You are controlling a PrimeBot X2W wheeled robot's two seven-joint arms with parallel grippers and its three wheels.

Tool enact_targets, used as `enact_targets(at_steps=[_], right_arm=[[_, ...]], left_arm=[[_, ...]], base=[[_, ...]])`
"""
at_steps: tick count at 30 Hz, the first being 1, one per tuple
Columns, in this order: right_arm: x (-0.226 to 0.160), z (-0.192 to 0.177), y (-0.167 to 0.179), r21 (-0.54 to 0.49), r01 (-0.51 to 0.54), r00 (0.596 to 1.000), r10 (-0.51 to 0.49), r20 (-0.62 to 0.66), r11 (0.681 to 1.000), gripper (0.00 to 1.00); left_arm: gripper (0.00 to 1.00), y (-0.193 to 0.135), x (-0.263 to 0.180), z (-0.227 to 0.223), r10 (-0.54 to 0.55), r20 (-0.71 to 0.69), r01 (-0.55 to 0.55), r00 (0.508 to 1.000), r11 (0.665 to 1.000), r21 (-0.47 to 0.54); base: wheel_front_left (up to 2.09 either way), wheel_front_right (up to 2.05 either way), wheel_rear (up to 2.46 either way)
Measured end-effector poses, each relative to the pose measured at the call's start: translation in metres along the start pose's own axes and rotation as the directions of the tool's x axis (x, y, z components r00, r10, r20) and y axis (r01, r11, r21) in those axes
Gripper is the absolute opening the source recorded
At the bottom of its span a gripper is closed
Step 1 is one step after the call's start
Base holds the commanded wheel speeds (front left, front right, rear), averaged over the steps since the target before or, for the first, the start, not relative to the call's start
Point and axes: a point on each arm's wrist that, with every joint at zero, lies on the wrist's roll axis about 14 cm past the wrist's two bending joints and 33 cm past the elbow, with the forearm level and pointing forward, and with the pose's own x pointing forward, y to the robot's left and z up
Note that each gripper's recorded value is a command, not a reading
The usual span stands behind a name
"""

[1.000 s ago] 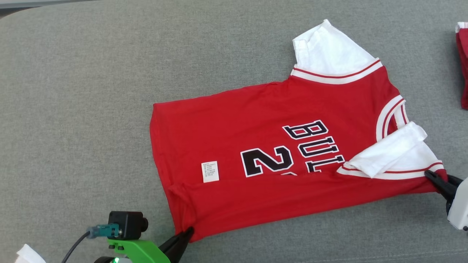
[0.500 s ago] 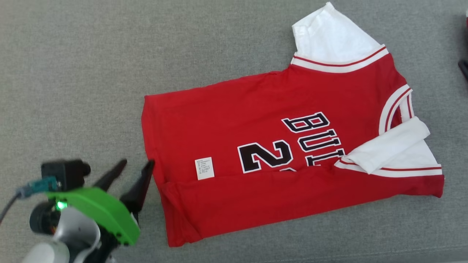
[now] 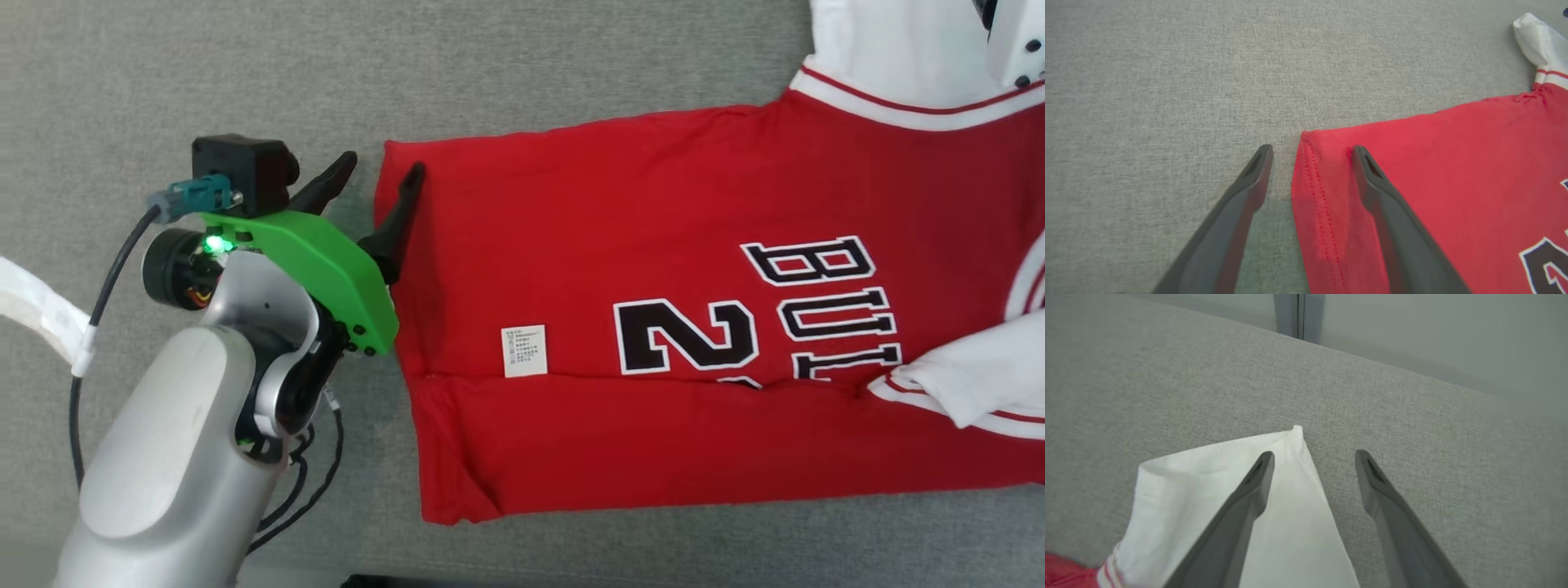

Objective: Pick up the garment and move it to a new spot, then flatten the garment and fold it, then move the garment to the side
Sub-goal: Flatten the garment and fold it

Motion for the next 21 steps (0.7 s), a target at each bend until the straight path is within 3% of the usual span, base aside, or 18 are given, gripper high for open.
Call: enact_targets(at_steps=[6,14,15,17,18,19,20,21], right_arm=[[0.046,-0.03,0.021,0.004,-0.041,0.995,0.041,-0.09,0.999,1.0],[0.059,-0.042,0.029,0.013,-0.077,0.988,0.078,-0.135,0.997,1.0],[0.058,-0.042,0.028,0.016,-0.077,0.988,0.078,-0.136,0.997,0.91],[0.056,-0.043,0.027,0.022,-0.078,0.987,0.08,-0.14,0.997,0.0],[0.054,-0.043,0.029,0.028,-0.085,0.987,0.088,-0.137,0.996,0.0],[0.053,-0.042,0.03,0.036,-0.092,0.987,0.096,-0.133,0.995,0.0],[0.051,-0.041,0.031,0.035,-0.099,0.987,0.102,-0.123,0.995,0.0],[0.05,-0.038,0.031,0.041,-0.102,0.989,0.106,-0.099,0.994,0.0]], left_arm=[[1.0,0.005,0.006,-0.014,-0.006,-0.045,0.005,0.999,1.0,-0.021],[1.0,-0.005,0.011,-0.016,-0.067,-0.07,0.063,0.995,0.997,-0.049],[1.0,-0.006,0.012,-0.016,-0.069,-0.073,0.065,0.995,0.997,-0.048],[1.0,-0.006,0.014,-0.017,-0.069,-0.081,0.066,0.994,0.997,-0.045],[1.0,-0.006,0.015,-0.016,-0.07,-0.082,0.067,0.994,0.997,-0.041],[0.47,-0.007,0.017,-0.014,-0.072,-0.082,0.069,0.994,0.997,-0.039],[0.0,-0.007,0.02,-0.011,-0.073,-0.074,0.07,0.995,0.997,-0.037],[0.0,-0.007,0.022,-0.008,-0.073,-0.061,0.071,0.995,0.997,-0.03]], base=[[0.0,0.0,0.0],[0.0,0.0,0.0],[0.0,0.0,0.0],[0.0,0.0,0.0],[0.0,0.0,0.0],[0.0,0.0,0.0],[0.0,0.0,0.0],[0.0,0.0,0.0]])
